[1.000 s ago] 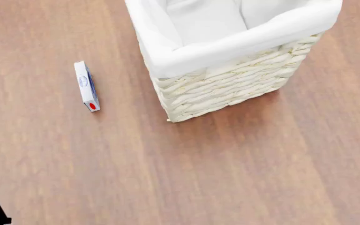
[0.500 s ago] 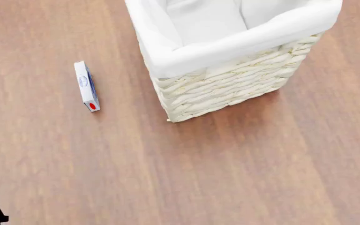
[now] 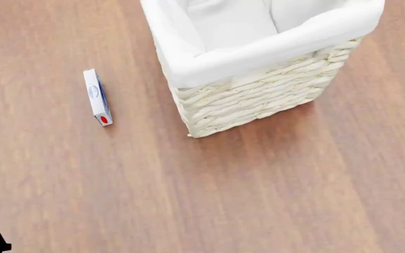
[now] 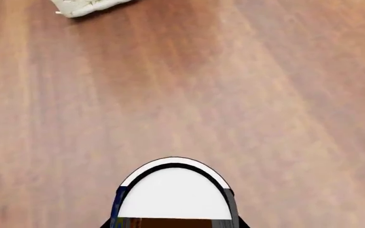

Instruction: Pick up the alphabet soup and the cream cheese box, and put them in the basket.

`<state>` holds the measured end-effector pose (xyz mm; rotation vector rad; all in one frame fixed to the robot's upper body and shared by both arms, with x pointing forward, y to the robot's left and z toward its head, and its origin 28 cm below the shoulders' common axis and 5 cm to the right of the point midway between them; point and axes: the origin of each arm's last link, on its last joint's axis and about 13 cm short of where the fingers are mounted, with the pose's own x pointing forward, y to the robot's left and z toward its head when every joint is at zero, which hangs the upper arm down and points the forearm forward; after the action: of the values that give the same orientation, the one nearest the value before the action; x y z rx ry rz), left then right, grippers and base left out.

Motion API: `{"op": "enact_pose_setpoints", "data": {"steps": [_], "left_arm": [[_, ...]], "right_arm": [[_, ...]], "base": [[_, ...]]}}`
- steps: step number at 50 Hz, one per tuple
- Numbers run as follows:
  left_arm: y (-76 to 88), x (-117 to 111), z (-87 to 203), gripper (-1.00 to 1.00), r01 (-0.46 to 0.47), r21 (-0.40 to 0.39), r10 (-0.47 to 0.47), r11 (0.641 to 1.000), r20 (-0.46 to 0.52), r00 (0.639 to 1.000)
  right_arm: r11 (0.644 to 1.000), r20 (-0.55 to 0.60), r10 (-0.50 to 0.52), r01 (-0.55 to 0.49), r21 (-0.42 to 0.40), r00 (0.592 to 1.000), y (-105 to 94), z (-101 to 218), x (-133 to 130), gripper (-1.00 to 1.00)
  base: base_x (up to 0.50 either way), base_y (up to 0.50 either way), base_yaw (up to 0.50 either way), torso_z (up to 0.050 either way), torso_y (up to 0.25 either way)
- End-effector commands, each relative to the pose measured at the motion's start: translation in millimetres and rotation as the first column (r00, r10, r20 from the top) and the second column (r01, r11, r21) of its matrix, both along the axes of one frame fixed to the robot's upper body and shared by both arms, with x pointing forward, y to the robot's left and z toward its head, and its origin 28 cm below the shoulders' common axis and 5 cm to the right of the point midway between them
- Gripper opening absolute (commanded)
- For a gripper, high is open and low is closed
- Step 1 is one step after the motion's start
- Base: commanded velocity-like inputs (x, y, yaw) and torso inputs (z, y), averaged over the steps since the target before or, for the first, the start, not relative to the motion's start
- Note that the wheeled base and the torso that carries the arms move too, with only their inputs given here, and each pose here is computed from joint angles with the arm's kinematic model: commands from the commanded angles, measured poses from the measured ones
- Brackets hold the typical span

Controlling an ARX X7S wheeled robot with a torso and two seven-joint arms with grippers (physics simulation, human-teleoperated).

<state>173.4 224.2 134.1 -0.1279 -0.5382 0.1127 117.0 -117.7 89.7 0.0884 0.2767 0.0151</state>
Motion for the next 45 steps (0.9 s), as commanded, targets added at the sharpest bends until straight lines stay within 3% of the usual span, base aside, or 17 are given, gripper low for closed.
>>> {"op": "enact_pose_setpoints", "data": {"steps": [1,11,21,24,27,29,32,37,41,44,45], "left_arm": [[-0.3,0,-1,1.0,0.003,0.001,-0.003,1.0,-0.004,1.0],[0.7,1,-2,1.0,0.0,0.0,0.0,1.0,-0.005,1.0],[-0.8,2,0,1.0,0.011,0.0,-0.011,1.0,-0.001,1.0],[-1.8,2,1,1.0,0.018,0.001,-0.018,1.0,0.0,1.0],[-2.9,3,1,1.0,0.025,0.001,-0.025,1.0,-0.001,1.0],[-4.1,2,1,1.0,0.032,0.006,-0.032,0.999,-0.001,0.999],[-5.3,2,2,1.0,0.044,0.007,-0.044,0.999,0.001,0.999],[-6.1,2,1,1.0,0.052,0.007,-0.052,0.999,-0.001,0.999],[-7.3,2,1,1.0,0.061,0.007,-0.061,0.998,-0.001,0.998],[-7.2,1,2,1.0,0.063,0.007,-0.063,0.998,0.0,0.998],[-7.0,2,2,1.0,0.064,0.006,-0.064,0.998,-0.001,0.998]], "right_arm": [[0.998,0.033,0.011,-0.009,-0.058,0.999,-1.2,7,-2,-1.0],[0.991,0.168,0.01,0.013,-0.135,0.986,-4.3,43,0,-1.0],[0.95,0.403,0.061,0.071,-0.305,0.913,-12.9,97,8,-1.0],[0.922,0.494,0.111,0.097,-0.376,0.862,-15.8,128,17,-1.0],[0.886,0.602,0.167,0.149,-0.439,0.781,-17.6,162,28,-1.0],[0.877,0.628,0.186,0.162,-0.453,0.755,-16.9,172,30,-1.0],[0.85,0.704,0.229,0.214,-0.482,0.672,-16.2,200,32,-1.0],[0.821,0.749,0.315,0.229,-0.523,0.583,-12.5,225,44,-1.0],[0.823,0.786,0.364,0.221,-0.523,0.5,-11.6,261,71,-1.0],[0.839,0.796,0.385,0.181,-0.513,0.466,-11.3,288,89,-1.0],[0.874,0.804,0.382,0.104,-0.475,0.456,-11.4,300,96,-1.0]], "base": [[0.0,0.0,0.0,0.0,0.0],[0.0,0.0,0.0,0.0,0.0],[0.0,0.0,0.0,0.0,0.0],[0.0,0.0,0.0,0.0,0.0],[0.0,0.0,0.0,0.0,0.0],[0.0,0.0,0.0,0.0,0.0],[0.0,0.0,0.0,0.0,0.0],[0.0,0.0,0.0,0.0,0.0],[0.0,0.0,0.0,0.0,0.0],[0.0,0.0,0.0,0.0,0.0],[0.0,0.0,0.0,0.0,0.0]]}}
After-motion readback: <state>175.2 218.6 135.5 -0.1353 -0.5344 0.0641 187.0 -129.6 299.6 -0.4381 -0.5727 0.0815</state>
